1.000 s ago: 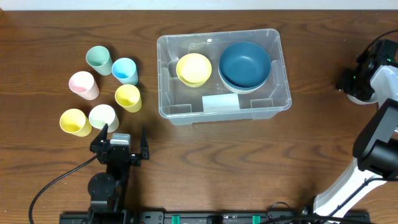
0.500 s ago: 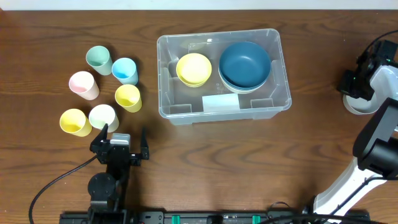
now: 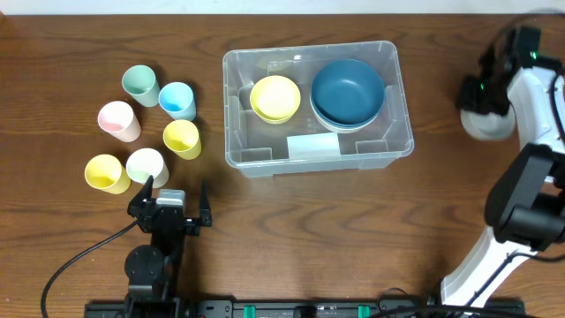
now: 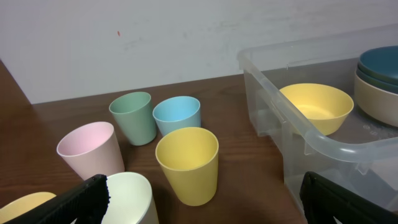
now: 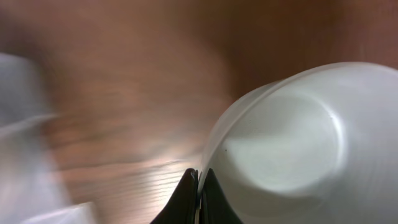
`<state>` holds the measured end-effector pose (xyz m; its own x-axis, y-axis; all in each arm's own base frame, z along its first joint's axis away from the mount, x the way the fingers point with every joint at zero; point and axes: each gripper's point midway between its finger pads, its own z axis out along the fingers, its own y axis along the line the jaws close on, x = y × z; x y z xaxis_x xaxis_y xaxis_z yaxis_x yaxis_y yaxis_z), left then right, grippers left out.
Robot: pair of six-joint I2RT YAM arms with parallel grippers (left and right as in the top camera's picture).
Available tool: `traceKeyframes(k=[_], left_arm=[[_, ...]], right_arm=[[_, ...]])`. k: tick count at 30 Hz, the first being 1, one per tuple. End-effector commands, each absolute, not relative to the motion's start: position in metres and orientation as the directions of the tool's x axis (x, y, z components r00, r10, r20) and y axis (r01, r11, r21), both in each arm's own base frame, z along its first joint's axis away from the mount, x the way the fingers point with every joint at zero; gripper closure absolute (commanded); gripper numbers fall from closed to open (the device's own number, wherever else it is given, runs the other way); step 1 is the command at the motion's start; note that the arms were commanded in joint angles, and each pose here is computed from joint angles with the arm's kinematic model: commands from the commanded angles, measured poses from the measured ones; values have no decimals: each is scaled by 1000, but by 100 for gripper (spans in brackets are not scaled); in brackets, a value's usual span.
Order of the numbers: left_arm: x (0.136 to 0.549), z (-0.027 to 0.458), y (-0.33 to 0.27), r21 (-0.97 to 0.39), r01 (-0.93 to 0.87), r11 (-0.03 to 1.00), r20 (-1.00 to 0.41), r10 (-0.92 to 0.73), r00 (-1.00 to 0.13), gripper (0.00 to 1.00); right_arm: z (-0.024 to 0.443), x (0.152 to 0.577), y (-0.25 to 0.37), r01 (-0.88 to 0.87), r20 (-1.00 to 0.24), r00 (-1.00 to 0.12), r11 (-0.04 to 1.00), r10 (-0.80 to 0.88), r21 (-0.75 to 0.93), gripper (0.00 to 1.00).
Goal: Pack container
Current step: 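Carry the white bowl into the bin and set it in the yellow bowl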
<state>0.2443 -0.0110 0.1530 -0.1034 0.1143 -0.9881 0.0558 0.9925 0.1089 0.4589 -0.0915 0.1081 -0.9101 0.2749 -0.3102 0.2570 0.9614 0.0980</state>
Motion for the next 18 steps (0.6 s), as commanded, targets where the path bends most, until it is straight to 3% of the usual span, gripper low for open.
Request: traceKeyframes(k=[1, 4, 9, 14, 18], left_arm=[[244, 137, -8, 102, 42, 994, -983, 107, -150, 2], [244, 137, -8, 102, 42, 994, -983, 107, -150, 2], [244, 137, -8, 101, 42, 994, -983, 107, -150, 2], [244, 137, -8, 101, 42, 994, -983, 107, -150, 2], [244, 137, -8, 101, 42, 994, -983, 107, -150, 2]], right_arm=[[222, 477, -37, 86, -534, -832, 986, 150, 144, 99], [272, 471, 19, -75, -623, -782, 988, 24, 133, 99], [317, 450, 126, -345, -722, -668, 935, -182, 83, 99], [312, 426, 226, -526, -737, -575, 851, -355, 0, 99], [282, 417, 280, -567, -698, -532, 814, -480, -128, 99]])
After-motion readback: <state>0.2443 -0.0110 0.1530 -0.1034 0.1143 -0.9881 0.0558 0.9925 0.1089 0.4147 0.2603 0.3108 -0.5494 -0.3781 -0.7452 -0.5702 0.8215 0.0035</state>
